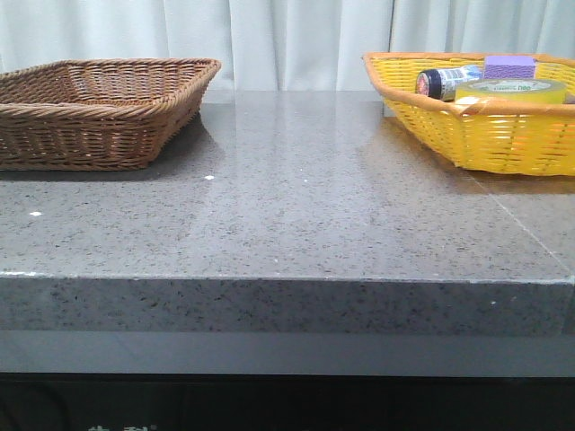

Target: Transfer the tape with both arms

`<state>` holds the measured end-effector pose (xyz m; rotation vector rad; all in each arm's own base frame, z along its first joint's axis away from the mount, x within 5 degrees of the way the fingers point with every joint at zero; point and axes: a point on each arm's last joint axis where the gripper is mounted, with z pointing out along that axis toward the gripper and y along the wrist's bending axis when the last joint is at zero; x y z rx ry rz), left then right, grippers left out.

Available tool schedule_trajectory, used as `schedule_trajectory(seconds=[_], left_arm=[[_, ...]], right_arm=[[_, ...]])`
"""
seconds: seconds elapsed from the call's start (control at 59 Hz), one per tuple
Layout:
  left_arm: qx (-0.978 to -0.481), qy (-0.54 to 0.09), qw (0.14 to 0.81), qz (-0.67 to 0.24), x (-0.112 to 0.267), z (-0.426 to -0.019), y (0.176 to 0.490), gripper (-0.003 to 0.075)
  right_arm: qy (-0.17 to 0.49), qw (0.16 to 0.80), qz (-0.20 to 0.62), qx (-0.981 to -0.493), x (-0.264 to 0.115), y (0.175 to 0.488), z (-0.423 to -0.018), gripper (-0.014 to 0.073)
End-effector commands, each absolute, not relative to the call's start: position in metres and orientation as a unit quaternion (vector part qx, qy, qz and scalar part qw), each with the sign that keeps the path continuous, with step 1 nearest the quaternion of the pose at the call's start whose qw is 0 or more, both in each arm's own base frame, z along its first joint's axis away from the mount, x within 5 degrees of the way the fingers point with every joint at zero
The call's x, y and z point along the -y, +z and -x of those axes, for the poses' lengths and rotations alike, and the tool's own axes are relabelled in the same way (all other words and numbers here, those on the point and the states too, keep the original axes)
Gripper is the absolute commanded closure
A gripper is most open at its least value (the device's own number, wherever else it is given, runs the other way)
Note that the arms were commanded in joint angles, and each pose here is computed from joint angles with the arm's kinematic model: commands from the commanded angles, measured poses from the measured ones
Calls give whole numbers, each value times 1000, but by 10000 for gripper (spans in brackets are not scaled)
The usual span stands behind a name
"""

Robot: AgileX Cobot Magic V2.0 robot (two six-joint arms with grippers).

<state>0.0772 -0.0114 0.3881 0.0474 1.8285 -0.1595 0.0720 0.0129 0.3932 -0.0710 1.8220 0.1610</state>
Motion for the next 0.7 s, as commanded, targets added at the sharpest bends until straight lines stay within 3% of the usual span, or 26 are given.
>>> schedule_trajectory(seconds=[0.0, 0.254, 0.322, 0.39, 0.56, 0.679], left_arm=[[-776, -76, 626, -11, 12, -88, 400, 740], [-805, -73, 588, -10, 14, -116, 390, 738], [-810, -70, 582, -10, 14, -121, 388, 709], [-814, -67, 577, -11, 14, -124, 386, 608], [-819, -66, 570, -11, 14, -129, 384, 207], [-822, -66, 566, -11, 15, -131, 383, 156]], right_arm=[[66, 624, 29, -778, -13, 404, -84, 662], [63, 573, 30, -817, -13, 392, -110, 658], [61, 558, 31, -827, -13, 388, -117, 617], [61, 547, 31, -834, -14, 385, -122, 510], [56, 530, 30, -845, -13, 379, -137, 156], [52, 530, 30, -846, -13, 378, -142, 107]])
